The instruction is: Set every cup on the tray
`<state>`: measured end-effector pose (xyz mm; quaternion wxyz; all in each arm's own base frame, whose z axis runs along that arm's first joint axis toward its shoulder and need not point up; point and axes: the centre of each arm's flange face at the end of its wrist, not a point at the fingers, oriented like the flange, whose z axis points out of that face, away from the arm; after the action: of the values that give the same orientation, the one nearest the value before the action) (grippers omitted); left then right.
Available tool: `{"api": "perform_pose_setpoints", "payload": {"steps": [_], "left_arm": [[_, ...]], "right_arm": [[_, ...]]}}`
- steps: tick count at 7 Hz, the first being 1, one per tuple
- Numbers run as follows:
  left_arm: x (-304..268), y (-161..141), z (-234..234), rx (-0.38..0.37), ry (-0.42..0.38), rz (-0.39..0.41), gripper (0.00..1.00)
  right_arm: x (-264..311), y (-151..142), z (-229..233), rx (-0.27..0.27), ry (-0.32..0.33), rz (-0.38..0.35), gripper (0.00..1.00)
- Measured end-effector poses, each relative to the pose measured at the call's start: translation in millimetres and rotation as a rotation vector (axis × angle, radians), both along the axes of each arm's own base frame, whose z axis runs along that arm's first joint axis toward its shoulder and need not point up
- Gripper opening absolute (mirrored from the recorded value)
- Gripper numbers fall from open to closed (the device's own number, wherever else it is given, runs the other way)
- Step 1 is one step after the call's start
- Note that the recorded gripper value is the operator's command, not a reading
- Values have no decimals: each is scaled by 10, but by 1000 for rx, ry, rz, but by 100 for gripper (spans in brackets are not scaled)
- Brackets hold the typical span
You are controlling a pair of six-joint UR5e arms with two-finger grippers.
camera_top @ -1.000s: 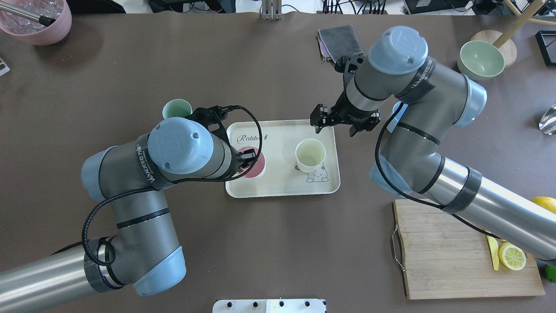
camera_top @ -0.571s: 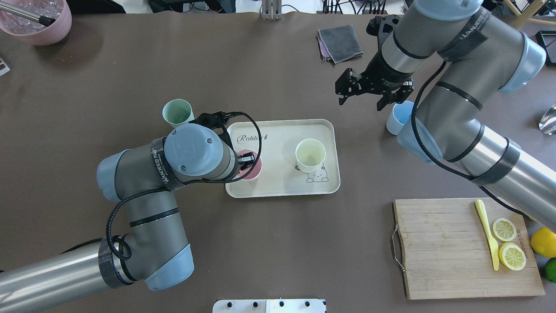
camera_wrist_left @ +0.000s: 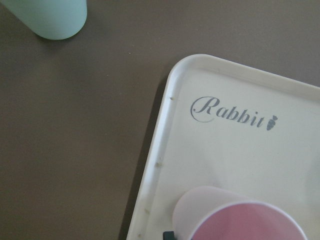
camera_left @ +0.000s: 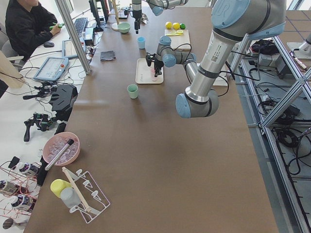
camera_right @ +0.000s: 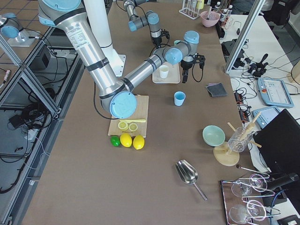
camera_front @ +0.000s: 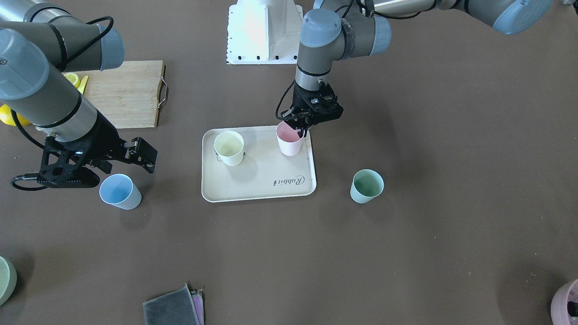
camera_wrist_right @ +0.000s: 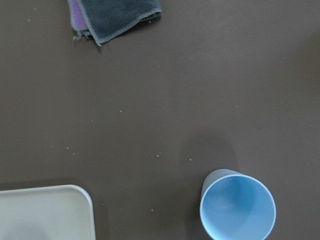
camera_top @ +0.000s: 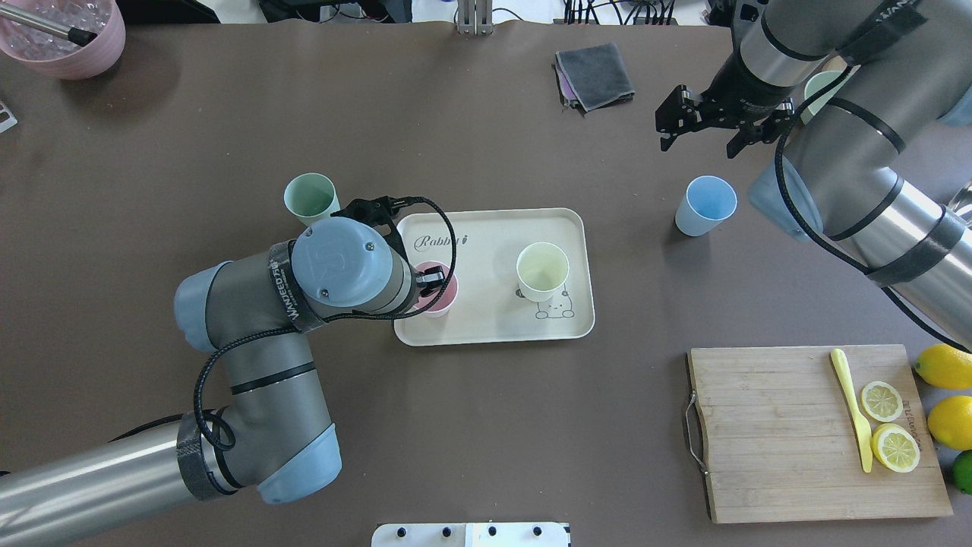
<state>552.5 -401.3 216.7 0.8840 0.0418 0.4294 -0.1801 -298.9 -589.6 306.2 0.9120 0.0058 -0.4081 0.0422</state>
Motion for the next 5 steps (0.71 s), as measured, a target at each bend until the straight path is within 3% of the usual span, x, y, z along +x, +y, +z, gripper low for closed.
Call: {"api": "perform_pose_setpoints", "payload": {"steps": [3,5], "left_arm": [[-126,34,-202,30,35,8,97],[-185,15,-259,43,43,12,97]], "right_arm": [[-22,46,621,15,73,-76,99],[-192,165,912,40,92,-110,90]]}}
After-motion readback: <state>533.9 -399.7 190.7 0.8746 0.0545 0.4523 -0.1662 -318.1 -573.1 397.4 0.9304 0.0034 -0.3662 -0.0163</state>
